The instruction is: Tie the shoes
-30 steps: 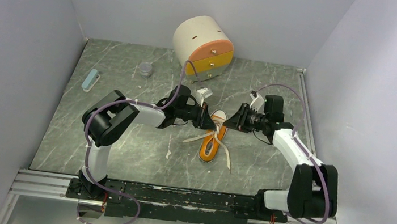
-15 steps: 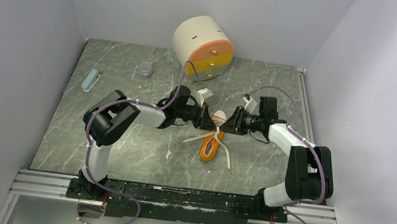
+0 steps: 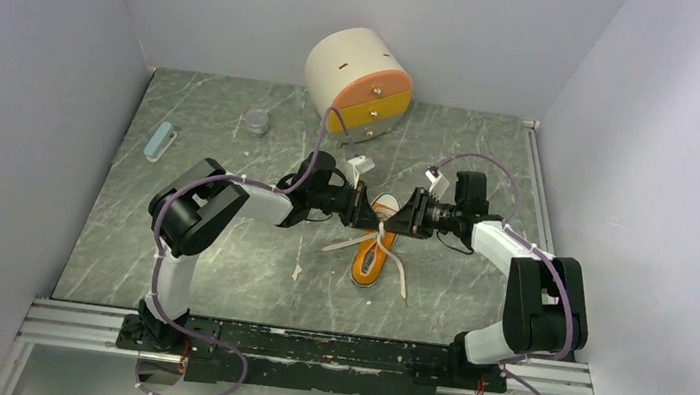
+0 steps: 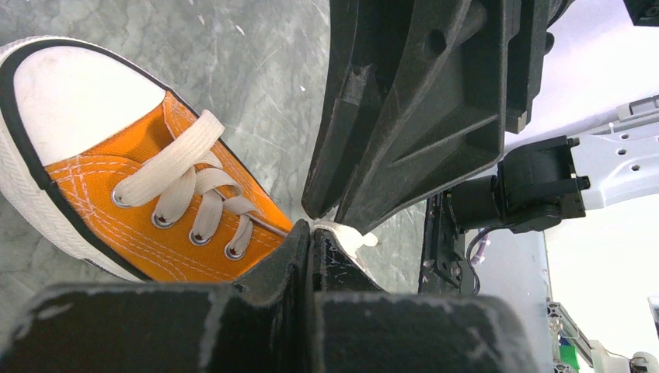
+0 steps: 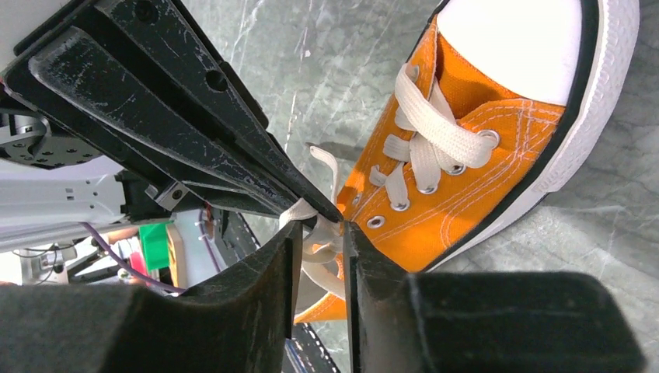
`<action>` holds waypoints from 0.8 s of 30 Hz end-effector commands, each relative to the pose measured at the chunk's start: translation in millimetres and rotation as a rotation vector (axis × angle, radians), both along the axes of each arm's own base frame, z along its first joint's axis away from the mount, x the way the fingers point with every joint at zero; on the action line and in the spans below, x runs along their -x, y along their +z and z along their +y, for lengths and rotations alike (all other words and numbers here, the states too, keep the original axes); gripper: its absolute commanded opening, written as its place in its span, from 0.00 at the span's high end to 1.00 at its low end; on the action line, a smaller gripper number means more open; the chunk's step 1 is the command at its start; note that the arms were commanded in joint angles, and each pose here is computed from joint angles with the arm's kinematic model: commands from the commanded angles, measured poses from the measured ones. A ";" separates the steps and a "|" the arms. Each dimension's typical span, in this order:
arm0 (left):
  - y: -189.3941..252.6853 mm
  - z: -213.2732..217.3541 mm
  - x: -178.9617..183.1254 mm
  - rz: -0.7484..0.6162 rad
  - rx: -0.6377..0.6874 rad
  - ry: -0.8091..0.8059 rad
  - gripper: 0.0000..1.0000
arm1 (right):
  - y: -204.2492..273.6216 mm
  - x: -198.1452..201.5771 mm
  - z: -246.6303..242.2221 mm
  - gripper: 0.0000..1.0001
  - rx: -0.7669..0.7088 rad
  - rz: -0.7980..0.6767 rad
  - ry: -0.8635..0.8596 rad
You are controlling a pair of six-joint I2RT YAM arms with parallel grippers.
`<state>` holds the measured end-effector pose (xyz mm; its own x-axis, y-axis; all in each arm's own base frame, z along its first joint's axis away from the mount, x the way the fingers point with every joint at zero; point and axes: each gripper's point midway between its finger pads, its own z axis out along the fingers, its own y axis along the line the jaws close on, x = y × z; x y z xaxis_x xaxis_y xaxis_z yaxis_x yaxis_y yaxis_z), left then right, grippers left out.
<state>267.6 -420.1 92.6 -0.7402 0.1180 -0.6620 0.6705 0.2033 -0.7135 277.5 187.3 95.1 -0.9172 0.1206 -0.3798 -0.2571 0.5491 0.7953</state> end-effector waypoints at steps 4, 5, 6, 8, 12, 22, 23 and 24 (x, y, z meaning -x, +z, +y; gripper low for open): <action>6.7 -3.8 3.2 -0.035 0.035 -0.027 0.95 | 5.3 8.0 6.0 0.68 -0.040 -0.017 0.020; 7.3 -4.0 3.5 -0.036 0.037 -0.028 0.95 | 4.3 8.5 6.3 0.68 -0.041 -0.015 0.026; 8.3 -4.4 4.1 -0.038 0.040 -0.030 0.95 | 3.7 8.2 7.3 0.68 -0.043 -0.014 0.029; 8.8 -5.4 7.6 -0.034 0.047 -0.040 0.95 | 3.2 5.8 9.3 0.67 -0.052 -0.008 0.023; 8.4 -7.7 13.7 -0.035 0.047 -0.059 0.95 | 5.2 -1.8 16.0 0.69 -0.062 -0.017 0.021; 10.7 3.9 9.3 -0.062 0.005 -0.036 0.82 | -4.3 6.8 5.0 1.00 0.041 -0.035 0.011; 12.3 6.6 8.0 -0.059 0.008 -0.029 0.71 | -4.7 7.5 4.3 1.00 0.044 -0.037 0.008; 13.2 10.4 6.0 -0.061 0.007 -0.015 0.60 | -5.0 7.5 3.8 1.00 0.047 -0.041 0.007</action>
